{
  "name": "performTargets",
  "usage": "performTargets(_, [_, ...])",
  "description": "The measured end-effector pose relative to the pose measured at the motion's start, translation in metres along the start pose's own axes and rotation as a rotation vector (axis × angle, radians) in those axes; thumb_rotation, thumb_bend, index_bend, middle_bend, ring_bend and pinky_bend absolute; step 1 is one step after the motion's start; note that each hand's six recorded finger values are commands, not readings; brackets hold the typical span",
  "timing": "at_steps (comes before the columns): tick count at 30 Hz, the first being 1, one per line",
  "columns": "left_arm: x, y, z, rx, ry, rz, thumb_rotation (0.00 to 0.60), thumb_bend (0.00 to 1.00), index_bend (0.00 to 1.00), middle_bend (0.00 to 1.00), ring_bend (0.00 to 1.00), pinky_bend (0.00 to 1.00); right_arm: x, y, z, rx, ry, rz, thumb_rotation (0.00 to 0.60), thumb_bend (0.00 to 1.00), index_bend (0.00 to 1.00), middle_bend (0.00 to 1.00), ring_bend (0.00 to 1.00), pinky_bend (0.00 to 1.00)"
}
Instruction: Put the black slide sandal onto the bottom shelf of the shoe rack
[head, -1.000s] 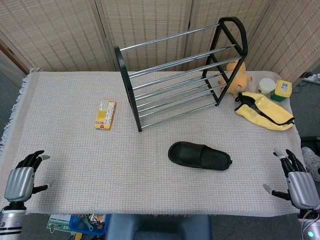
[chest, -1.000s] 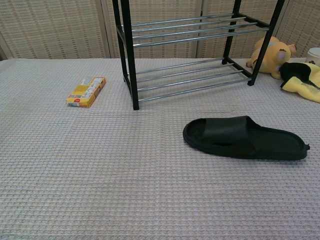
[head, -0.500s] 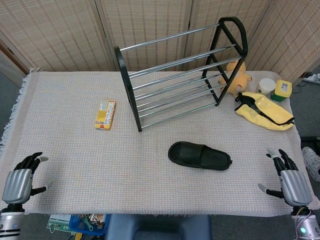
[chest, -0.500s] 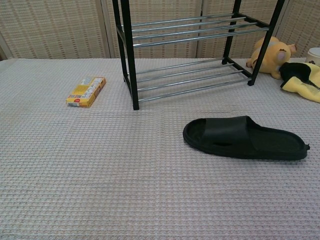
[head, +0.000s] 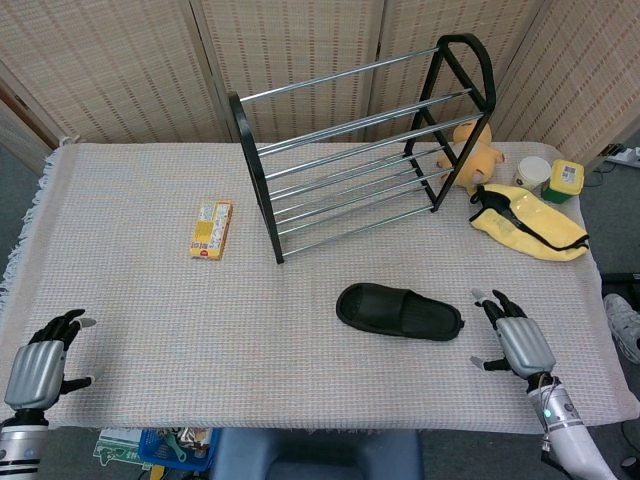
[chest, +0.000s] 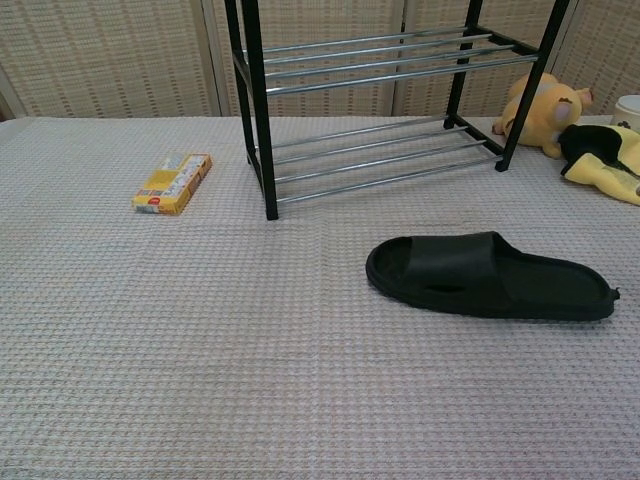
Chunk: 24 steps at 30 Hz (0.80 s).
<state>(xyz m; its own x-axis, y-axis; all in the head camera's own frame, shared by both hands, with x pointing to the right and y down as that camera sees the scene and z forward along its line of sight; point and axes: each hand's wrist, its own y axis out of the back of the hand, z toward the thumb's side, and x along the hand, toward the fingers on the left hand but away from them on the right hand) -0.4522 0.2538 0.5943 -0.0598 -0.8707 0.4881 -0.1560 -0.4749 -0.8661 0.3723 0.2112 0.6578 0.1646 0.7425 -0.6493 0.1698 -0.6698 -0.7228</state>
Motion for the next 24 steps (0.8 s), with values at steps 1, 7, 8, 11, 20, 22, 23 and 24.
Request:
performTargets(1, [0.0,-0.001,-0.001,0.0,0.002,-0.001,0.6,0.17,0.31,0.2,0.2,0.31,-0.006,-0.003,0.003,0.003,0.004,0.013,0.6,0.1,0.0,0.2,0.05,0.13])
performTargets(7, [0.0,-0.001,-0.004,0.002,0.011,-0.002,0.6,0.17,0.31,0.2,0.2,0.31,-0.042,-0.015,0.016,0.006,0.017,0.074,0.6,0.11,0.0,0.2,0.05,0.13])
performTargets(8, [0.0,-0.001,-0.004,0.003,0.012,-0.002,0.6,0.17,0.31,0.2,0.2,0.31,-0.046,-0.017,0.017,0.007,0.016,0.079,0.6,0.11,0.0,0.2,0.05,0.13])
performTargets(11, [0.0,-0.001,-0.005,0.005,0.014,-0.002,0.6,0.17,0.31,0.2,0.2,0.31,-0.058,-0.02,0.019,0.007,0.011,0.094,0.6,0.11,0.0,0.2,0.05,0.13])
performTargets(20, [0.0,0.0,-0.005,0.007,0.015,0.002,0.6,0.17,0.31,0.2,0.2,0.31,-0.073,-0.03,0.031,0.013,0.022,0.12,0.6,0.11,0.04,0.2,0.05,0.13])
performTargets(22, [0.0,0.001,-0.005,0.006,0.015,0.005,0.6,0.17,0.31,0.2,0.2,0.31,-0.073,-0.031,0.032,0.011,0.025,0.126,0.6,0.11,0.04,0.19,0.05,0.13])
performTargets(23, [0.0,0.002,-0.005,0.006,0.014,0.007,0.6,0.17,0.31,0.2,0.2,0.31,-0.073,-0.032,0.033,0.008,0.024,0.13,0.6,0.11,0.05,0.19,0.05,0.13])
performTargets(24, [0.0,0.002,-0.005,0.007,0.013,0.008,0.6,0.17,0.31,0.2,0.2,0.31,-0.073,-0.033,0.033,0.003,0.022,0.135,0.6,0.11,0.05,0.19,0.05,0.13])
